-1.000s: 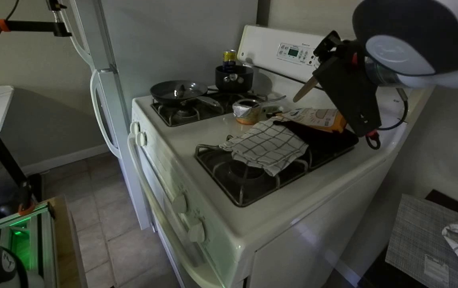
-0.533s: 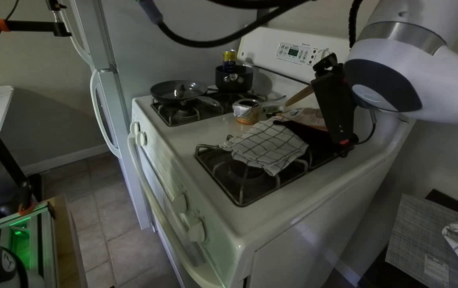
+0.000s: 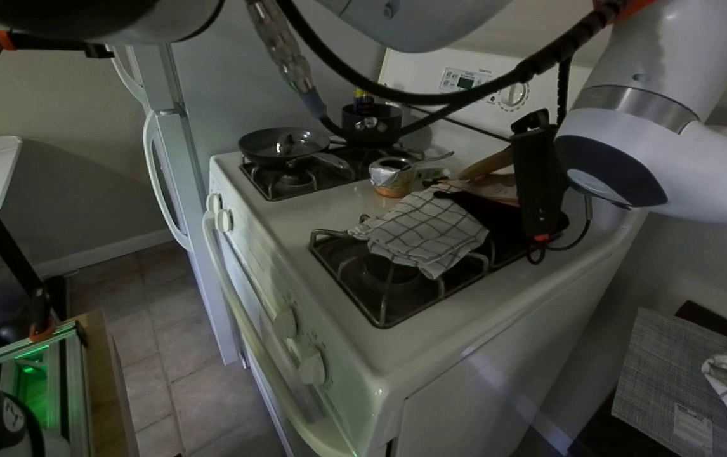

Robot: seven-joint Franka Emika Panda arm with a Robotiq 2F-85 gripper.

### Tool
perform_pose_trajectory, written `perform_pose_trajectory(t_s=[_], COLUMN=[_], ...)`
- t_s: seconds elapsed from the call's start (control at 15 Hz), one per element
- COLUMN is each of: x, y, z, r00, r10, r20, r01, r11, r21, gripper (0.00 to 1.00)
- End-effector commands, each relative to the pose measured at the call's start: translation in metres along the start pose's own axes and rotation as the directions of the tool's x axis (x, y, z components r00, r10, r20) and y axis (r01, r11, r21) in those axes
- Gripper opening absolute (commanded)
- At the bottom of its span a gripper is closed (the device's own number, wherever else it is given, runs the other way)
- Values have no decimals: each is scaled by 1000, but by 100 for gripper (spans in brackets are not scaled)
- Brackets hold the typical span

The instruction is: Take the cutting board off of the kitchen towel

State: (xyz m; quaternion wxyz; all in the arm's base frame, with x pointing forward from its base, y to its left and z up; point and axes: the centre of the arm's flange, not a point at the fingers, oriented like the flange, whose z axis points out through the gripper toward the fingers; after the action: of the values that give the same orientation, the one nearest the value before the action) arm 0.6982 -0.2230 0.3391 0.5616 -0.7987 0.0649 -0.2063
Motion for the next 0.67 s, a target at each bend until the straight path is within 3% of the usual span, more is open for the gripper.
perform_pose_trajectory(t_s=[0.0, 0.2, 0.27, 0.4, 0.6], x=[27, 31, 29, 28, 28], y=[21, 26, 21, 7, -29], z=[14, 29, 29, 21, -4], r00=[998, 994, 990, 984, 979], r10=[62, 106, 123, 130, 105], r20=[-4, 38, 69, 124, 176], r01=[-62, -104, -118, -104, -40], r11=[997, 994, 990, 975, 939], r21=[-34, -46, -80, -196, -342], gripper=[0, 0, 25, 33, 55])
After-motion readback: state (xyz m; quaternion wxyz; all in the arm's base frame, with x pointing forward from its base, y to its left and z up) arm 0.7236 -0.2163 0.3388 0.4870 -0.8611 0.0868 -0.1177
